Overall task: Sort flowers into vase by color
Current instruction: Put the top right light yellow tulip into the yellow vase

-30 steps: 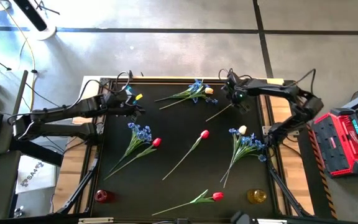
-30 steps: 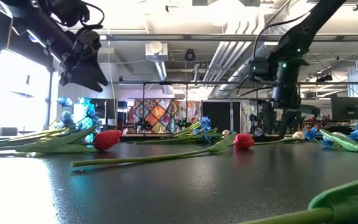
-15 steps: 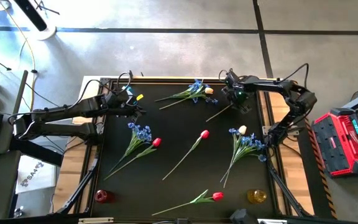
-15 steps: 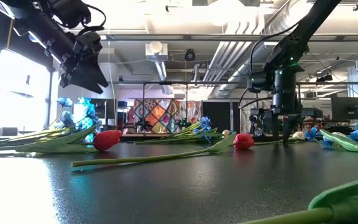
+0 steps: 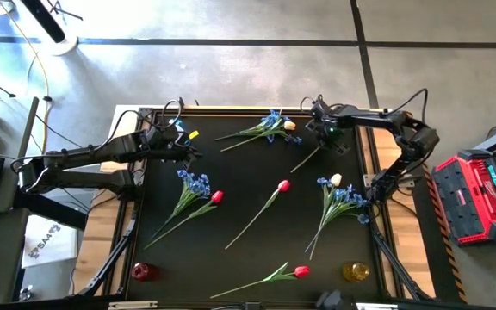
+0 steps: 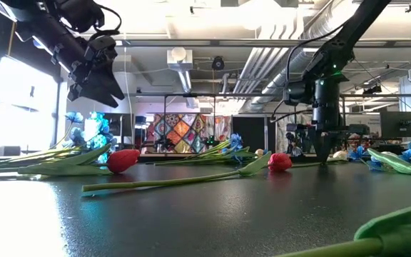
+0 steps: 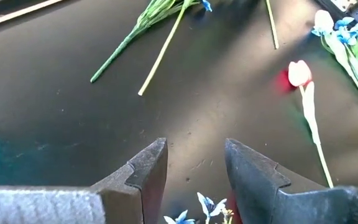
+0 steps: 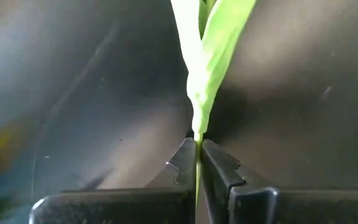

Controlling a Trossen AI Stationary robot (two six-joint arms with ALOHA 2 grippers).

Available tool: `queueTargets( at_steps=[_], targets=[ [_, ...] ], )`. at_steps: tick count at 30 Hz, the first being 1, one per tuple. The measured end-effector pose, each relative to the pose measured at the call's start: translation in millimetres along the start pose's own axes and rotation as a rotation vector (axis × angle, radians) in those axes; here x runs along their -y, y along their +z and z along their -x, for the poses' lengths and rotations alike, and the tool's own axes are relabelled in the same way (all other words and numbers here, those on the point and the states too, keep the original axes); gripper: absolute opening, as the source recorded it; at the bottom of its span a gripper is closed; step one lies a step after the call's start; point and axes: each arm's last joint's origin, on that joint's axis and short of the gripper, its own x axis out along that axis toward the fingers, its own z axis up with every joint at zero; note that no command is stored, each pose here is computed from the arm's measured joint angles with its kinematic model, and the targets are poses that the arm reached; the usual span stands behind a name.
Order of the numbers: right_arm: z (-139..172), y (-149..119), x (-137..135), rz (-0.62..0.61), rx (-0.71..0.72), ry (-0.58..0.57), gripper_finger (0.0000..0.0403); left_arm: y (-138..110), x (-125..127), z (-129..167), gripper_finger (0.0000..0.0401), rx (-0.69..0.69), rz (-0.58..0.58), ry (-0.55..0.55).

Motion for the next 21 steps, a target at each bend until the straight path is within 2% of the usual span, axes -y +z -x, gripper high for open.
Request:
queueTargets(
  at_steps=[4,7,9,14,17,21],
  targets=[
    [29.4,-9.5,-12.0,0.051,0.088,0.12,0.0001,0.2,0.7,0.0,0.015,-0.002,0.0,-0.015],
    [56.3,-18.7,-19.5,0.151,0.165,0.206,0.0001,0.3,1.5,0.0,0.015,0.001,-0.003,-0.019],
    [82.1,-27.5,-25.0,0.274,0.245,0.291,0.0001,0.2,1.5,0.0,0.015,0.001,-0.003,-0.019],
    [151.7,-68.2,-24.0,0.761,0.522,0.468,0.0,-0.1,2.9,0.0,0.015,0.002,-0.035,-0.025],
    [191.6,-96.5,-7.6,0.926,0.66,0.587,0.0,0.1,5.3,0.0,0.015,0.01,-0.061,-0.036],
    [224.9,-122.3,25.5,1.064,0.709,0.722,0.0,2.9,10.6,0.3,0.015,0.051,-0.056,-0.07]
  ],
)
